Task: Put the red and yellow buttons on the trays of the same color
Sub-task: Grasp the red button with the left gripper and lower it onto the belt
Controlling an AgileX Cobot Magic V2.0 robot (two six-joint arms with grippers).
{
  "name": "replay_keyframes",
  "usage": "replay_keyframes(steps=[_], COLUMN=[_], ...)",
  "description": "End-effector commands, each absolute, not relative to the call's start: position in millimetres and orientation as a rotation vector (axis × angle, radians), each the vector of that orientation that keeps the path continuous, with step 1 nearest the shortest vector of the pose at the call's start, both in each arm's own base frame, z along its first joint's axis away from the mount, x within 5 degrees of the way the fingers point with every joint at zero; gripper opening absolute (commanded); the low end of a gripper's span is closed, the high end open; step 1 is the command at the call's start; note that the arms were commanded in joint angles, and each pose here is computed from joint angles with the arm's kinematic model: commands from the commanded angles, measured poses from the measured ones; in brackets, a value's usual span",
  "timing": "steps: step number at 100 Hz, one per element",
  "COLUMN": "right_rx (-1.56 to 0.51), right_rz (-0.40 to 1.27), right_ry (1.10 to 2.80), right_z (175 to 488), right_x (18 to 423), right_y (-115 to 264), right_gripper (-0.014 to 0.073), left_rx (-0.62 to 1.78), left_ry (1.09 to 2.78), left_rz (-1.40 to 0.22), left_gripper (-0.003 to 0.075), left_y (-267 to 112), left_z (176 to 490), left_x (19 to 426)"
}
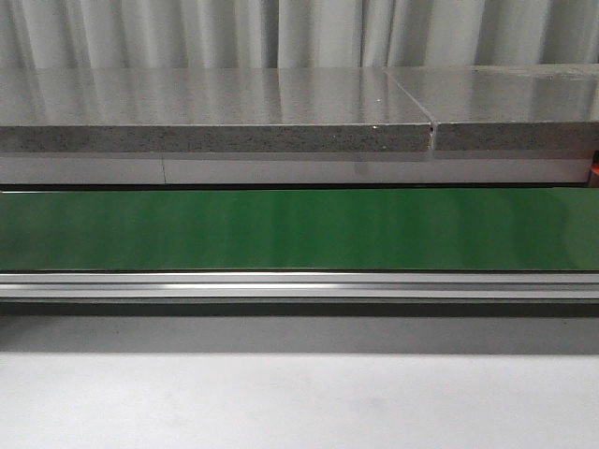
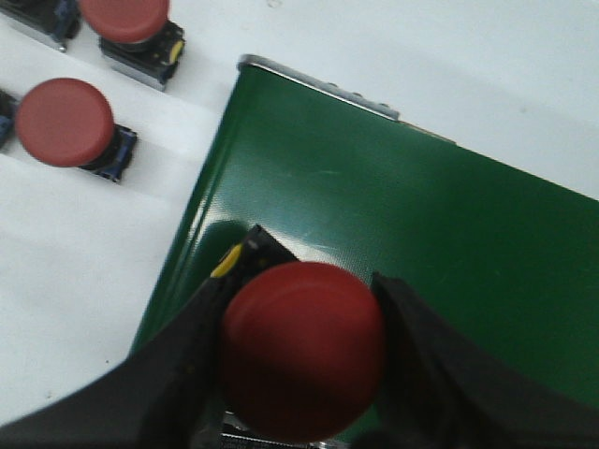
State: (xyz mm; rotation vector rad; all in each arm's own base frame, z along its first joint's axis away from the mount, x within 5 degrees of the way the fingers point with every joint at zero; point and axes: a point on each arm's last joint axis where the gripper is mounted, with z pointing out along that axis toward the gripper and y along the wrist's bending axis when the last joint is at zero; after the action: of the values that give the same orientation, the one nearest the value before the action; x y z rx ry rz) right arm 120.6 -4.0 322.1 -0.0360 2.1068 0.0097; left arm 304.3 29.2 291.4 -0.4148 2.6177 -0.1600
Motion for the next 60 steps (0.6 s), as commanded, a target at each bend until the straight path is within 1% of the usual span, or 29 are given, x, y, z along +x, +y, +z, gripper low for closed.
replay_keyframes(steps=[1, 31, 55, 60], right_rx=[-0.034, -0.034, -0.034, -0.034], right_rz=[-0.016, -0.016, -0.016, -0.016], right_ry=[2.011, 2.011, 2.011, 2.011], right_z=[335.9, 335.9, 335.9, 335.9], right_x=[122.9, 122.9, 122.9, 122.9], right_y=[-5.4, -5.4, -5.4, -5.4], right_gripper=[-0.0068, -0.0068, -0.0068, -0.0068], left_rx=[-0.384, -0.398, -0.367, -0.363], left_ry=[2.546, 2.622, 2.644, 2.644], left_rz=[-0.176, -0.191, -0.191, -0.193], left_gripper=[-0.0019, -0.0019, -0.0015, 0.0000], left_y=[24.0, 24.2, 23.5, 23.4], left_z=[307.5, 285.1, 283.9, 283.9], left_x=[307.5, 319.1, 318.1, 318.1])
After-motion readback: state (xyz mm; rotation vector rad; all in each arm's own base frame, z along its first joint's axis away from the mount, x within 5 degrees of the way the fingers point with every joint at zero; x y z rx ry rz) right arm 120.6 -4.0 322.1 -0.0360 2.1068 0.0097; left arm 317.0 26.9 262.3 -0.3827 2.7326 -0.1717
